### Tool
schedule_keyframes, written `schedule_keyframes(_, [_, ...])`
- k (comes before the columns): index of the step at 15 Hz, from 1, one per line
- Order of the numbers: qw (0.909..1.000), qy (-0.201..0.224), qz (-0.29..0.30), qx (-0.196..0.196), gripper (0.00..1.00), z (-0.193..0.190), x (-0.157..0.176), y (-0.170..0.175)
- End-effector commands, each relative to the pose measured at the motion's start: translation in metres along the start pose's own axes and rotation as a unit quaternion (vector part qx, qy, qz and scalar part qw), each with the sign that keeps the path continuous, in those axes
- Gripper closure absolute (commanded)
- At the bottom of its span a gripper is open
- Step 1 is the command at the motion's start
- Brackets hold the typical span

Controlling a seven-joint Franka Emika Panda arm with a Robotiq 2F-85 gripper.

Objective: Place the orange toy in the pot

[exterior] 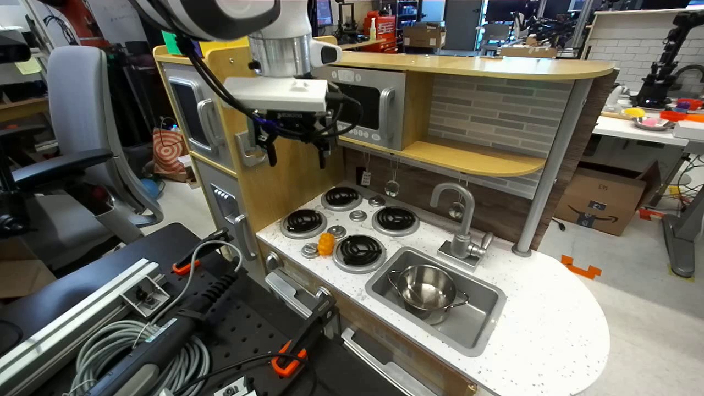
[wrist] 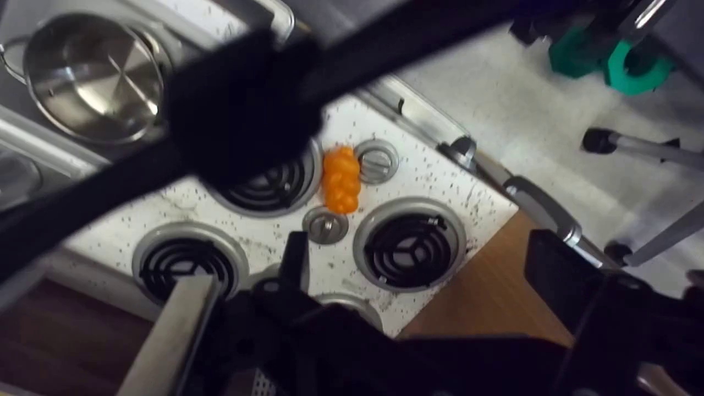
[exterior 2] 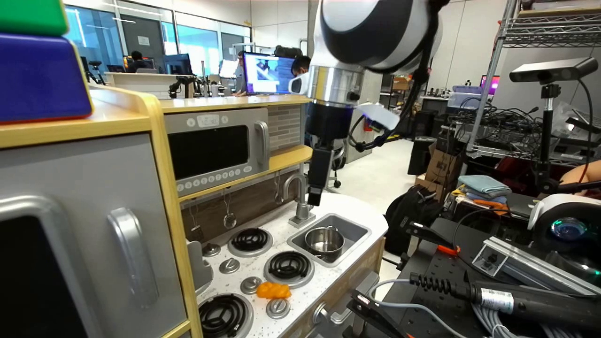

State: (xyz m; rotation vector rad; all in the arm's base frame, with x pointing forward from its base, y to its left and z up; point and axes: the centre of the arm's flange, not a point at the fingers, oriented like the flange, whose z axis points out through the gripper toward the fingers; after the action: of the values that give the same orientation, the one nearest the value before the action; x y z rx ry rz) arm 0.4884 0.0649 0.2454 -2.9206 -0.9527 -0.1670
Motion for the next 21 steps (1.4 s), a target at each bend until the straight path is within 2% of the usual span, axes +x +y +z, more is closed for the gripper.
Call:
schedule_keyframes(1, [0.9949, 0.095, -0.028, 0.015, 0.0, 0.068, 0.044, 0.01])
schedule_keyframes(5, [0.9883, 0.143, -0.03, 0.042, 0.0, 0.12, 0.082, -0.005])
schedule_keyframes(8, [0.9867, 0.151, -0.033, 0.051, 0.0, 0.143, 0.094, 0.001])
schedule_keyframes(10, [0.9902, 0.129, -0.025, 0.047, 0.0, 0.154, 0.089, 0.009])
schedule_keyframes(13, [0.9959, 0.087, -0.024, 0.011, 0.0, 0.164, 0.07, 0.026])
schedule_keyframes(17, [0.999, 0.019, -0.018, -0.036, 0.0, 0.176, 0.049, 0.042])
schedule_keyframes(21, [0.9988, -0.036, -0.005, -0.033, 0.0, 0.193, 0.038, 0.034])
